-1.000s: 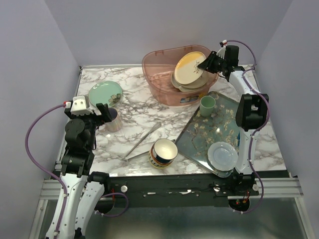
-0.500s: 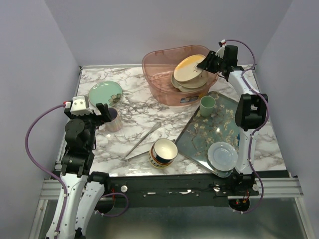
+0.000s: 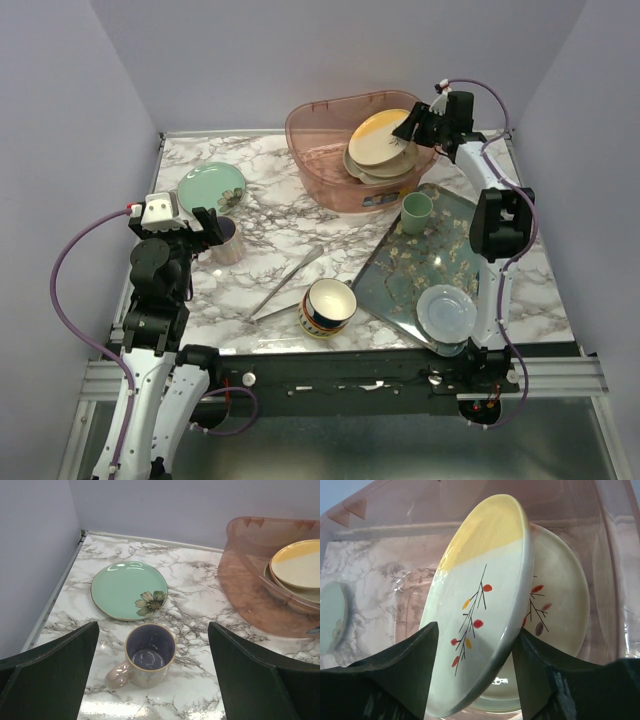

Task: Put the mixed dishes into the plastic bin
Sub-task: Place the plate in the plastic bin.

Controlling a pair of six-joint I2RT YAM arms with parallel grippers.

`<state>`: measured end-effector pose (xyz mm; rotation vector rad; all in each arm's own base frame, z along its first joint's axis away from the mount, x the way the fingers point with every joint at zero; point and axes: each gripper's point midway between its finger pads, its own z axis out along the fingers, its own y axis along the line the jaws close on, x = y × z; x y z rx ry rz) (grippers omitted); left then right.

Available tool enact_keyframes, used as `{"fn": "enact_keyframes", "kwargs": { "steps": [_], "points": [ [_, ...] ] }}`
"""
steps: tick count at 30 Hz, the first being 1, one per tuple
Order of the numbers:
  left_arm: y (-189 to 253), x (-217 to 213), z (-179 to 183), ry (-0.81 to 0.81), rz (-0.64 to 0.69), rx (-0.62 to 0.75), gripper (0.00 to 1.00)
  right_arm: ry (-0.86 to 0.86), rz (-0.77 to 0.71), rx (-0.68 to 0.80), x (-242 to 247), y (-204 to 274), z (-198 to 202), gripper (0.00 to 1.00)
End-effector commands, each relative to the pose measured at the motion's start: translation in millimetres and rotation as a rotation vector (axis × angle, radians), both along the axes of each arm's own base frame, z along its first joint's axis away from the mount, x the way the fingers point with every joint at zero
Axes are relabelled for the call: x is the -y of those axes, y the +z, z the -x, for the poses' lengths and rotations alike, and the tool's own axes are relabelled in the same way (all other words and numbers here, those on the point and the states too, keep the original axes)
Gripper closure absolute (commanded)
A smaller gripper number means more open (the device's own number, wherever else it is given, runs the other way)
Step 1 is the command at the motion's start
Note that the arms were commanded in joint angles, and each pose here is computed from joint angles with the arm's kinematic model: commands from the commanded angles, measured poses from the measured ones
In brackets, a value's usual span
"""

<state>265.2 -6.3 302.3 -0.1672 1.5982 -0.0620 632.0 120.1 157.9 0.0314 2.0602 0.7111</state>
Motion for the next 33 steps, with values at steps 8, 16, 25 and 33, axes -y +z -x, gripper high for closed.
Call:
{"fn": "enact_keyframes", "kwargs": {
  "steps": [8,16,25,33],
  "points": [
    [0,1,0,-0.009,0.003,0.009,0.01,-0.083,0.087,-0.047,17,-23,-6,0.27],
    [0,1,0,-0.009,0.003,0.009,0.01,-0.237,0.103,-0.091,23,-21,-8,0.24],
    [-2,0,-1,-0.007,0.002,0.004,0.01,-0.362,0.15,-0.092,26,-24,-15,0.08],
    [-2,0,-1,-0.006,0.002,0.003,0.01,-0.441,0.197,-0.095,32,-35,-23,0.01]
  ]
}}
